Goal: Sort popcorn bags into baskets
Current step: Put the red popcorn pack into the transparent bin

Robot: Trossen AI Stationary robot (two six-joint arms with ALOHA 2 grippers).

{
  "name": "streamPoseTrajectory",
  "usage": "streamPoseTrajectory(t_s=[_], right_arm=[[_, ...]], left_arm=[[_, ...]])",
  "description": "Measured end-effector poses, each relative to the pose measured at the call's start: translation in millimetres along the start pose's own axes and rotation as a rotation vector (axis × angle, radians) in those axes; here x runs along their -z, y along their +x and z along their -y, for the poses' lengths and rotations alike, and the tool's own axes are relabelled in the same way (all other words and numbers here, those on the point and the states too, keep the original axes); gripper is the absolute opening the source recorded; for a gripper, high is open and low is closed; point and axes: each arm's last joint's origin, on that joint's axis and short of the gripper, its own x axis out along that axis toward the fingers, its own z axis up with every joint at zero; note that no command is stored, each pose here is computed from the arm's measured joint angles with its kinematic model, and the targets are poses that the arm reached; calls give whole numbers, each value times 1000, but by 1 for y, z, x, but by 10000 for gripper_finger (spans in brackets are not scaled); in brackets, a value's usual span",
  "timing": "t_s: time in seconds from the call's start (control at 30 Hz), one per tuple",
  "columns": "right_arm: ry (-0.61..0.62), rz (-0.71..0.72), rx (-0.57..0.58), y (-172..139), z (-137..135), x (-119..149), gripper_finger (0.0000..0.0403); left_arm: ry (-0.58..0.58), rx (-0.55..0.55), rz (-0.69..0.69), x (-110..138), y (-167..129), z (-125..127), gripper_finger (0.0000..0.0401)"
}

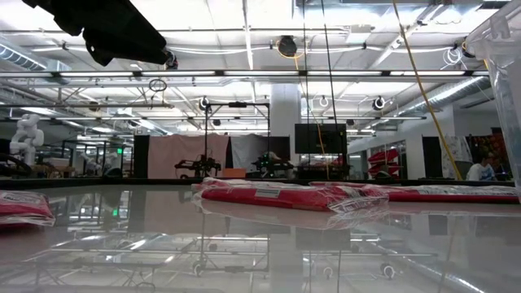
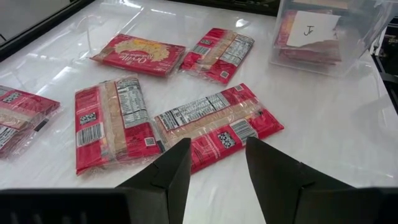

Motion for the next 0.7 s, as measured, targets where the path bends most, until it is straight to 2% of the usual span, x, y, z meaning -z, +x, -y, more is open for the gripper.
streamPoseTrajectory(t_s=[0.13,0.47,0.7], right_arm=[[-74,104,-5,7,1,-18,89],[-177,256,173,21,32,-67,89],[-290,333,305,49,52,-91,89]], left_arm=[[0,0,0,0,0,0,157],[25,-3,-1,0,0,-1,157],[64,-7,-1,0,1,-1,157]])
